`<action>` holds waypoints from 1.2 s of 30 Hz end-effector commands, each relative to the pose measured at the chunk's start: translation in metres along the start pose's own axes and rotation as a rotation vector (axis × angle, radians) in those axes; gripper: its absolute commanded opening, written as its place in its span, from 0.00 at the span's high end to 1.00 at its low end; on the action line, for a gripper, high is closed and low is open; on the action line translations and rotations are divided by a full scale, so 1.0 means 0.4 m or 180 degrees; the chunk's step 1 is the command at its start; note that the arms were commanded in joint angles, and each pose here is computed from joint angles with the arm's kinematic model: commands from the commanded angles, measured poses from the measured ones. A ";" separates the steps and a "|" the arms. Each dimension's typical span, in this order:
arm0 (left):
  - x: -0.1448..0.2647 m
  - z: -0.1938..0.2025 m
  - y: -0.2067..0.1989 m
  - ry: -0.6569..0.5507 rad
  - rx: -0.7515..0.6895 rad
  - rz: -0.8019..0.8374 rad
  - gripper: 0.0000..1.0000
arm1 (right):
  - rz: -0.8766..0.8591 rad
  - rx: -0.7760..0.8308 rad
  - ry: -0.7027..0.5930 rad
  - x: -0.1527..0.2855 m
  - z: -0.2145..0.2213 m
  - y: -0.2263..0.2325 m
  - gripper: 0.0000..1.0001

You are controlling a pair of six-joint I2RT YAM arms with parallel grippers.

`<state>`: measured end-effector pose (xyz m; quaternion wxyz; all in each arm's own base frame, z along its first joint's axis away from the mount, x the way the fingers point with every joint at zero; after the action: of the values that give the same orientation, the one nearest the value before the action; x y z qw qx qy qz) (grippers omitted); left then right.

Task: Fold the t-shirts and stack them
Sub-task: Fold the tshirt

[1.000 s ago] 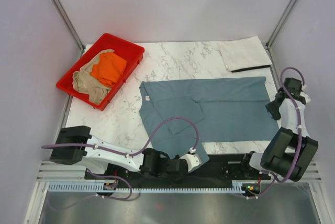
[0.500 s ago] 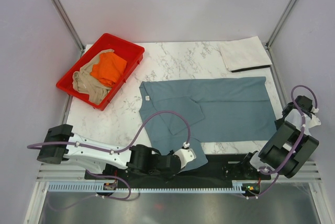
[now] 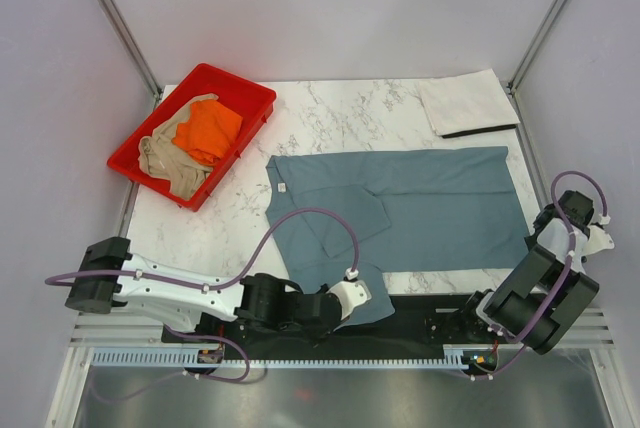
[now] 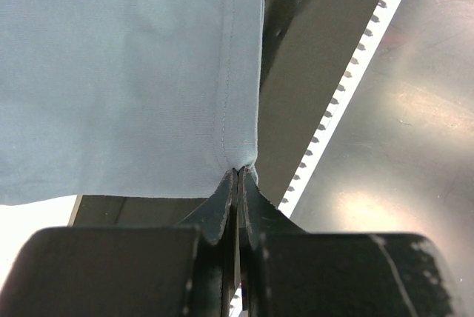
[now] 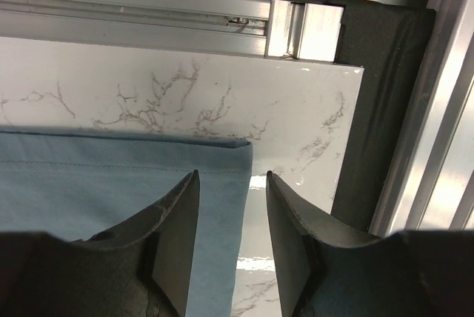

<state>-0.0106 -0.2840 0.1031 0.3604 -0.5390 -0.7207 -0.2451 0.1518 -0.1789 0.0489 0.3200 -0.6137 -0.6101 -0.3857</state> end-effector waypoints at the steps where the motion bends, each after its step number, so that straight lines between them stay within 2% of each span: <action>1: 0.028 -0.054 0.004 -0.0247 0.0153 -0.0046 0.98 | 0.0033 -0.0185 -0.0194 0.000 -0.024 -0.006 0.50; 8: 0.038 -0.059 0.009 -0.0307 0.0191 -0.0070 0.98 | -0.0001 -0.0252 -0.0138 -0.032 0.006 -0.008 0.54; 13: 0.041 -0.060 0.024 -0.0307 0.0239 -0.0163 0.98 | 0.0051 -0.0317 -0.0254 -0.034 -0.003 -0.017 0.60; 15: 0.045 -0.064 0.036 -0.0309 0.0276 -0.0207 0.98 | 0.0074 -0.0352 -0.0317 -0.032 -0.009 -0.023 0.69; 18: 0.049 -0.066 0.066 -0.0295 0.0370 -0.0264 0.98 | 0.0001 -0.0358 -0.0365 -0.024 -0.015 -0.018 0.98; 19: 0.050 -0.069 0.091 -0.0288 0.0436 -0.0327 0.98 | -0.0041 -0.0364 -0.0376 -0.019 -0.017 -0.014 1.00; 27: 0.097 -0.112 0.222 -0.0405 0.0596 -0.0630 0.98 | -0.0209 -0.0203 -0.0438 -0.011 -0.012 0.032 1.00; 36: 0.142 -0.176 0.395 -0.0513 0.0666 -0.1066 0.98 | -0.0607 0.0166 -0.0656 0.066 -0.030 0.184 1.00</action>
<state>0.1270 -0.2543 0.1635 0.3446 -0.3858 -0.8403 -0.1624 0.1967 -0.1637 0.0570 0.2741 -0.5800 -0.6819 -0.3514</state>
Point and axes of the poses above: each gripper's point midway between its finger pads, its own x axis back along the fingers, its own y axis along the line the jaws close on, z = x × y, the point moved 2 cm from there along x, back along the fingers, and after that the axes turned 9 degrees about -x, right-handed, at the moved point
